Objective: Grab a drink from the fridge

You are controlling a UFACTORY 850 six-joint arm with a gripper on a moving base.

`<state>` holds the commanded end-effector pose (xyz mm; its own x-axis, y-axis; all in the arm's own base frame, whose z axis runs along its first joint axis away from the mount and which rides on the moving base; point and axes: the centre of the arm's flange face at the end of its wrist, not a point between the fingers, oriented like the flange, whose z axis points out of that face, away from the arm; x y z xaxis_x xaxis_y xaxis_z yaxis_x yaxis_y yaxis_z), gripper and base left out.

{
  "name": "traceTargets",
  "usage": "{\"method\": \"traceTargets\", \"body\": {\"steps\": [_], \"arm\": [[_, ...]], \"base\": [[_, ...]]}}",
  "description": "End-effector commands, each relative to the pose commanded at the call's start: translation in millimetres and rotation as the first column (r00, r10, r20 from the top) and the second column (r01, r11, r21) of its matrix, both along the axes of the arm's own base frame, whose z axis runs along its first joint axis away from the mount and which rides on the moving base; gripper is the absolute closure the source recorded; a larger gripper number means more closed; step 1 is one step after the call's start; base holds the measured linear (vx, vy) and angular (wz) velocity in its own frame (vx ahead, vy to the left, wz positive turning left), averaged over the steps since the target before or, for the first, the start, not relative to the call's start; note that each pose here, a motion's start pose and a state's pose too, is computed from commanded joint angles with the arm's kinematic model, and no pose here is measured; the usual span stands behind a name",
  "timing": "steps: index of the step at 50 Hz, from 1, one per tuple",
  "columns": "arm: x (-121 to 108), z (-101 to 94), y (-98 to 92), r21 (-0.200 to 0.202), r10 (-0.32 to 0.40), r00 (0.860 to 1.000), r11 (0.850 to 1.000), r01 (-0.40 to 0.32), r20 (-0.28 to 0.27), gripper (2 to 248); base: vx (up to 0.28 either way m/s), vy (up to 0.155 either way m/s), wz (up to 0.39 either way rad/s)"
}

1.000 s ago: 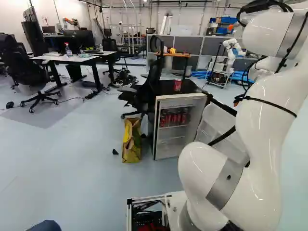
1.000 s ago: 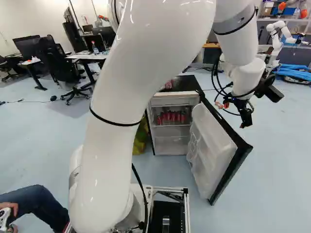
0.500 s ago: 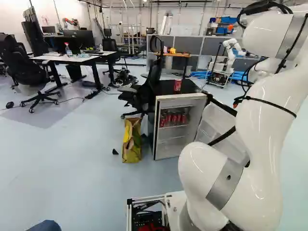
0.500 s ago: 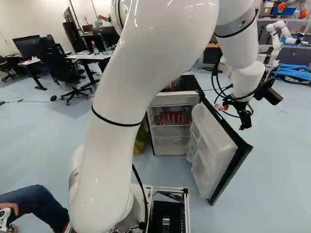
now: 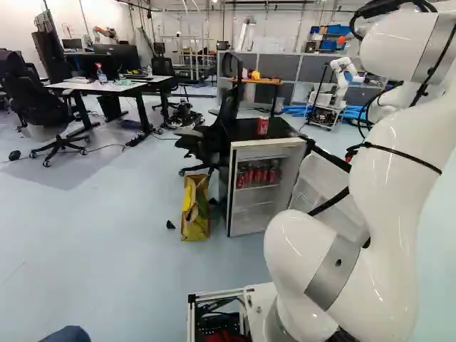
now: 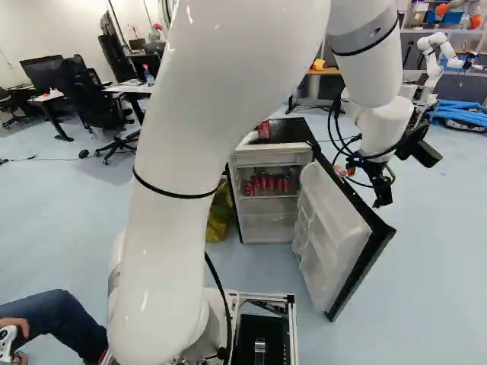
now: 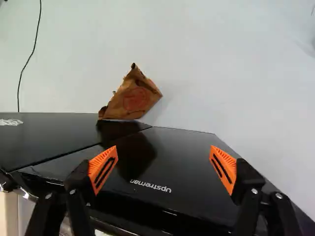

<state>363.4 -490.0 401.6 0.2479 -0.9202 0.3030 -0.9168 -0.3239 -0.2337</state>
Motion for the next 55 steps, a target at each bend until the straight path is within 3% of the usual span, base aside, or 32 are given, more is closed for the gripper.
{"method": "traceTargets", "body": {"steps": [55], "arm": [[-38, 1.5, 47.7, 0.021, 0.033, 0.998, 0.999, -0.032, -0.051, 3]], "base": [[0.0, 0.0, 0.0]]}}
